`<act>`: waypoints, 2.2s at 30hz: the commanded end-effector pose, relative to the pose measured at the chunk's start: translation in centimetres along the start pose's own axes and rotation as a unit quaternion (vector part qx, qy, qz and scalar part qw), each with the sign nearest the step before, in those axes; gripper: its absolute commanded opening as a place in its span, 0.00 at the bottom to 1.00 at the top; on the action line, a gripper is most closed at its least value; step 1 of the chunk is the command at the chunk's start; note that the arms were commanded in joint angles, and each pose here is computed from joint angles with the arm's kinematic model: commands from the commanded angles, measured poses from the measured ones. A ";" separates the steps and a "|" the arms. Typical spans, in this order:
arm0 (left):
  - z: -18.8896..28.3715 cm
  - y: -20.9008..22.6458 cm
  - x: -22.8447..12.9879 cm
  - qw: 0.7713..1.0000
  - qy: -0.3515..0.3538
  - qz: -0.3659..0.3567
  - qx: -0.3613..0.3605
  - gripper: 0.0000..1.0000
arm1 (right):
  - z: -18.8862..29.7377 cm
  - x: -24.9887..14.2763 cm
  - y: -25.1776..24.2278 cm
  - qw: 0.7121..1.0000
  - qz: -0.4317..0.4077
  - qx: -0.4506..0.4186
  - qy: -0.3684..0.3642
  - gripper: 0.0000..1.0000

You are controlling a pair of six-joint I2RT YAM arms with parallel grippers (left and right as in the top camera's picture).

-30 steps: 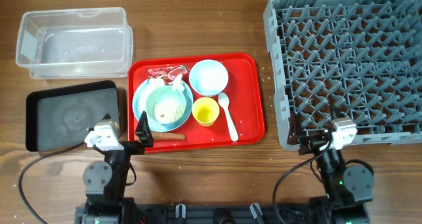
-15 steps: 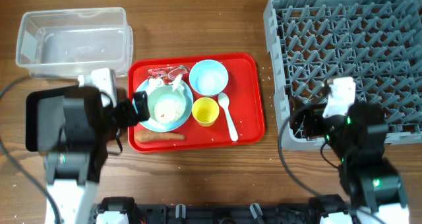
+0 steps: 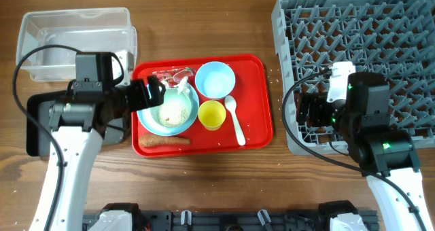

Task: Sort waste into correct bins and load items into the dishwasher rack
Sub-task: 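Reach the left gripper to the yellow cup and grasp it, then lift the yellow cup and hand it to the right gripper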

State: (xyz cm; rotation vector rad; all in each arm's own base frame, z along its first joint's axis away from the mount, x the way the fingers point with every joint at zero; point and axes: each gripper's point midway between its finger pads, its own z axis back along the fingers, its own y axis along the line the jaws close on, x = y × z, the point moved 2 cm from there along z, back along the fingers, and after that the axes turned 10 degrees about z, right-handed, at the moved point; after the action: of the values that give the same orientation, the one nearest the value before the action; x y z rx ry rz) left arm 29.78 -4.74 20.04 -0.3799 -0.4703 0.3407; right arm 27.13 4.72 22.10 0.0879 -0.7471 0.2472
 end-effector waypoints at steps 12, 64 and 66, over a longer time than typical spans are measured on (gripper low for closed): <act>-12.3 -5.1 -7.7 0.978 0.189 -0.084 0.007 0.56 | 0.5 0.6 -0.5 1.000 -0.021 -0.013 -0.007 1.00; -1.6 -19.7 -5.7 0.844 0.300 -0.025 -0.443 0.04 | 0.3 6.7 10.7 0.821 0.061 0.549 -0.147 1.00; -1.6 -20.0 -6.0 0.845 0.298 -0.032 -0.443 0.04 | 0.8 6.7 10.9 0.809 0.065 0.564 -0.152 0.99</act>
State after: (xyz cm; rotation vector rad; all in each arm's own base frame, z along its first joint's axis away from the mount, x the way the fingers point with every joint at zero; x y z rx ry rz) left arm 30.42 -24.42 23.81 -1.3220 0.0162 -0.0865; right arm 29.19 16.19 25.73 1.1637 -0.8197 0.7443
